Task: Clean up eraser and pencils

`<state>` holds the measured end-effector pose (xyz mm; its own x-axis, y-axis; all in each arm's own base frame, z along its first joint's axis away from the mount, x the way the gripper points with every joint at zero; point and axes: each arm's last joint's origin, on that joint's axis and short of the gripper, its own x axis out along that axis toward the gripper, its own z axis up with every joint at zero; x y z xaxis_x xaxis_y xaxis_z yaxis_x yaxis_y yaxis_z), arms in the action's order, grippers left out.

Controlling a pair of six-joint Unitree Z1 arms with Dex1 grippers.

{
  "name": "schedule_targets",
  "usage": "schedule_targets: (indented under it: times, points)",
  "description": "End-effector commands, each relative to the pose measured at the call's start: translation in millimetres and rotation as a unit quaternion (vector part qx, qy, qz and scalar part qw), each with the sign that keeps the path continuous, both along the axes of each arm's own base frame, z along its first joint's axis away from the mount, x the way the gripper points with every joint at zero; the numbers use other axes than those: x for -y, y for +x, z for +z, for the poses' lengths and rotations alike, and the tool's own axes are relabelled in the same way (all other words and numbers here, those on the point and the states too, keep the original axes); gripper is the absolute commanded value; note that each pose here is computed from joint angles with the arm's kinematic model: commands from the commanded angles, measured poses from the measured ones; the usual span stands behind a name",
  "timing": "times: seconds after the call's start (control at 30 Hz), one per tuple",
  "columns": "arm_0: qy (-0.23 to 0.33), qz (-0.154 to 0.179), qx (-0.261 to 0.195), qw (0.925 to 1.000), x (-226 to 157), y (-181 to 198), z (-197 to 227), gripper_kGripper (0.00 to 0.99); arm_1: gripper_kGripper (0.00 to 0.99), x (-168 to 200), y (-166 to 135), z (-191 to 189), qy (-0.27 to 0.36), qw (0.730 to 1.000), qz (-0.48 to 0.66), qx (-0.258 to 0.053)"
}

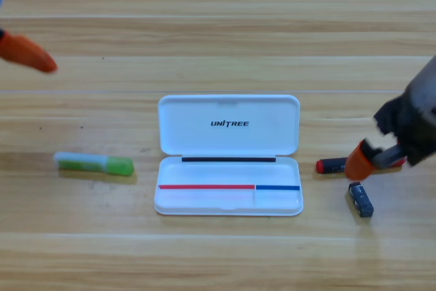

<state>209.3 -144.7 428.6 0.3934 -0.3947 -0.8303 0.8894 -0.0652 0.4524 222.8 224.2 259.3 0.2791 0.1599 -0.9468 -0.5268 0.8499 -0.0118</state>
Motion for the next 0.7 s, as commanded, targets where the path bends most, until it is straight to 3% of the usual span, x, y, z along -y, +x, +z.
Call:
schedule_targets:
  times: [0.03,0.37,0.7]
  points:
    - [0.052,0.035,-0.033,0.9974,-22,53,-24,0.985,0.897,-8,16,-47,-0.052,0.994,-0.052,-0.076]
    - [0.118,0.038,-0.148,0.9813,-24,102,-79,0.98,0.962,-21,28,-80,-0.069,0.988,-0.082,-0.109]
    - [0.145,0.052,-0.213,0.9647,-16,124,-126,0.979,0.811,-31,40,-105,-0.065,0.984,-0.084,-0.143]
